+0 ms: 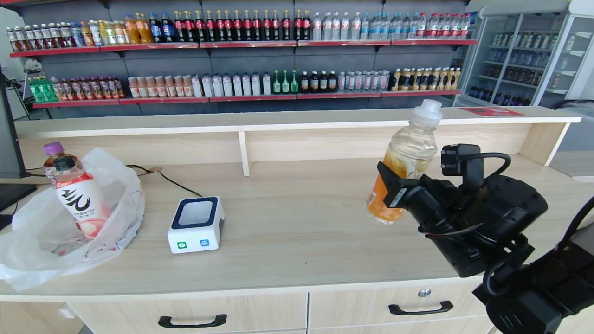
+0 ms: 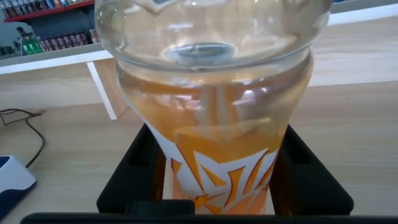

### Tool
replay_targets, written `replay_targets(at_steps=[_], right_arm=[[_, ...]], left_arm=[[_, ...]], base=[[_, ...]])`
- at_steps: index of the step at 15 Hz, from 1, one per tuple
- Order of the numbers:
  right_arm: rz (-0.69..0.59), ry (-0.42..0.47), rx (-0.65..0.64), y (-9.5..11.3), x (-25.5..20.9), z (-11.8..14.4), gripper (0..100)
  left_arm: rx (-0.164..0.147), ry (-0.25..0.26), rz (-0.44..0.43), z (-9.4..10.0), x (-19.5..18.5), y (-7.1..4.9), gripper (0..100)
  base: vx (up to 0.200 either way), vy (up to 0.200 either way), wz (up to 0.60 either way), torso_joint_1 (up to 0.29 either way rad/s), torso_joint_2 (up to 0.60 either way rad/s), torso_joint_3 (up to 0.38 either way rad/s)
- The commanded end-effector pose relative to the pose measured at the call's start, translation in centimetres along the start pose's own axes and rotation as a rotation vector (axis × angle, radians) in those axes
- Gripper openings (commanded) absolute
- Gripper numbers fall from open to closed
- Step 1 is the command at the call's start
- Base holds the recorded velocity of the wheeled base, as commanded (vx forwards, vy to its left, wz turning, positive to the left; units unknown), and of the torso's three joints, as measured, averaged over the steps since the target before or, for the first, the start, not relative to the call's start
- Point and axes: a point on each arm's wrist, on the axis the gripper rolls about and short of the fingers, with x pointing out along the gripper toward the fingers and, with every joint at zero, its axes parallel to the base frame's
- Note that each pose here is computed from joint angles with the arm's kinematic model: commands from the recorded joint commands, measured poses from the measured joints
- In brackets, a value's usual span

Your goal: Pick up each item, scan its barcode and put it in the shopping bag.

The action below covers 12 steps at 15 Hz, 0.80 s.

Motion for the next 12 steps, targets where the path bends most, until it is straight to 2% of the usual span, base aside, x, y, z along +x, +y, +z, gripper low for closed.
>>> replay_targets(at_steps=[1, 5, 9, 12], right_arm=[[0.018, -0.042, 0.017, 0.3, -1.1, 1.9, 0], [0.076, -0.056, 0.039, 1.4, -3.3, 3.3, 0], [0.099, -0.121, 0.069, 1.3, -5.0, 5.8, 0], [0.189, -0.114, 0.098, 2.7, -7.5, 6.5, 0]], left_arm=[[-0.001, -0.001, 0.001, 0.0, 0.0, 0.0, 100], [-0.001, -0.001, 0.001, 0.0, 0.0, 0.0, 100], [-0.001, -0.001, -0.001, 0.0, 0.0, 0.0, 100], [-0.001, -0.001, 0.001, 0.0, 0.0, 0.0, 100]], base=[[0.000, 0.000, 0.00, 0.000, 0.00, 0.000], [0.000, 0.000, 0.00, 0.000, 0.00, 0.000], [0.000, 0.000, 0.00, 0.000, 0.00, 0.000], [0.000, 0.000, 0.00, 0.000, 0.00, 0.000]])
